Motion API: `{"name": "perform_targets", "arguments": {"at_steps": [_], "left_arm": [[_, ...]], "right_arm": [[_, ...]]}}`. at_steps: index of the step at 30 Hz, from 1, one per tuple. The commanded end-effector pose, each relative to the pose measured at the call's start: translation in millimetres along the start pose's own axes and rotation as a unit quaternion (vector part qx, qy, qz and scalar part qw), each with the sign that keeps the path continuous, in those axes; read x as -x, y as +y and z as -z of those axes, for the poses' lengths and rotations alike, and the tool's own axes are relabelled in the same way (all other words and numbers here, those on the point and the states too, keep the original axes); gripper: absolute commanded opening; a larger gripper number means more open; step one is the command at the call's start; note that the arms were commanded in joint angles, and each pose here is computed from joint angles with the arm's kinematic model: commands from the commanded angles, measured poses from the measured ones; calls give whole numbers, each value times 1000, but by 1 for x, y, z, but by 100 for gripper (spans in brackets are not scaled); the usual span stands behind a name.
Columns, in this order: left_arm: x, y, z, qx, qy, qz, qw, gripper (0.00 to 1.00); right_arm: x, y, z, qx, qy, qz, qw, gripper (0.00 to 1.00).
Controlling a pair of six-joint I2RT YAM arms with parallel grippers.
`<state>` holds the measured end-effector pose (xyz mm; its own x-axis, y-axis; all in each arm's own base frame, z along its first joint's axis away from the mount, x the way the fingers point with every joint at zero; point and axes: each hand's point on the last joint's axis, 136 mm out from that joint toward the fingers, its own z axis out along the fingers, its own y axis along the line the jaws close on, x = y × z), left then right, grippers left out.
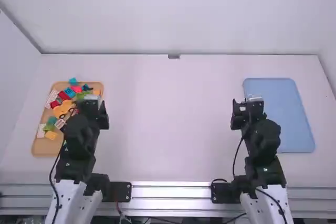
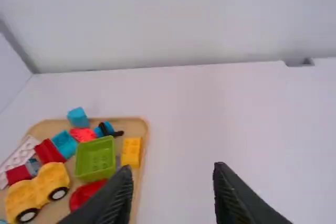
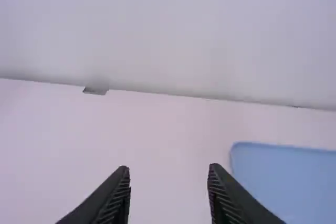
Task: Assemble lego blocks to make yellow taxi
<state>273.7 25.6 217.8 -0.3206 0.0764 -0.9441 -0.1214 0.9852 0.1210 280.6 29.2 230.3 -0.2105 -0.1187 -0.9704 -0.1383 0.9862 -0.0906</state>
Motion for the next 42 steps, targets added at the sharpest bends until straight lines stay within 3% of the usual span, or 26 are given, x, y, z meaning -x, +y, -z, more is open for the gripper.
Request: {"name": "perform_targets", "arguments": {"at_steps": [1, 13, 21, 26, 30, 32, 40, 42], "left_arm": [[22, 18, -1, 49, -3, 8, 999, 46], [61, 71, -33, 152, 52, 42, 986, 70], [67, 124, -51, 172, 113, 80, 975, 82], [61, 183, -56, 221, 220, 106, 944, 90], [56, 207, -68, 206, 288, 100, 930, 93], [44, 228, -83, 179, 355, 94, 913, 96], [-17, 250, -120, 96, 508, 39, 855, 99], [-29, 249, -127, 80, 525, 30, 847, 99]], "right_arm": [[30, 4, -4, 12, -15, 23, 1000, 46], [83, 15, -49, 32, 1, 65, 997, 70], [102, 23, -77, 41, 12, 85, 995, 82], [112, 24, -98, 45, 19, 95, 994, 90], [115, 24, -108, 46, 22, 99, 994, 93], [118, 24, -115, 46, 24, 103, 993, 95], [121, 27, -125, 50, 27, 108, 993, 98], [121, 27, -125, 50, 27, 104, 993, 98]]}}
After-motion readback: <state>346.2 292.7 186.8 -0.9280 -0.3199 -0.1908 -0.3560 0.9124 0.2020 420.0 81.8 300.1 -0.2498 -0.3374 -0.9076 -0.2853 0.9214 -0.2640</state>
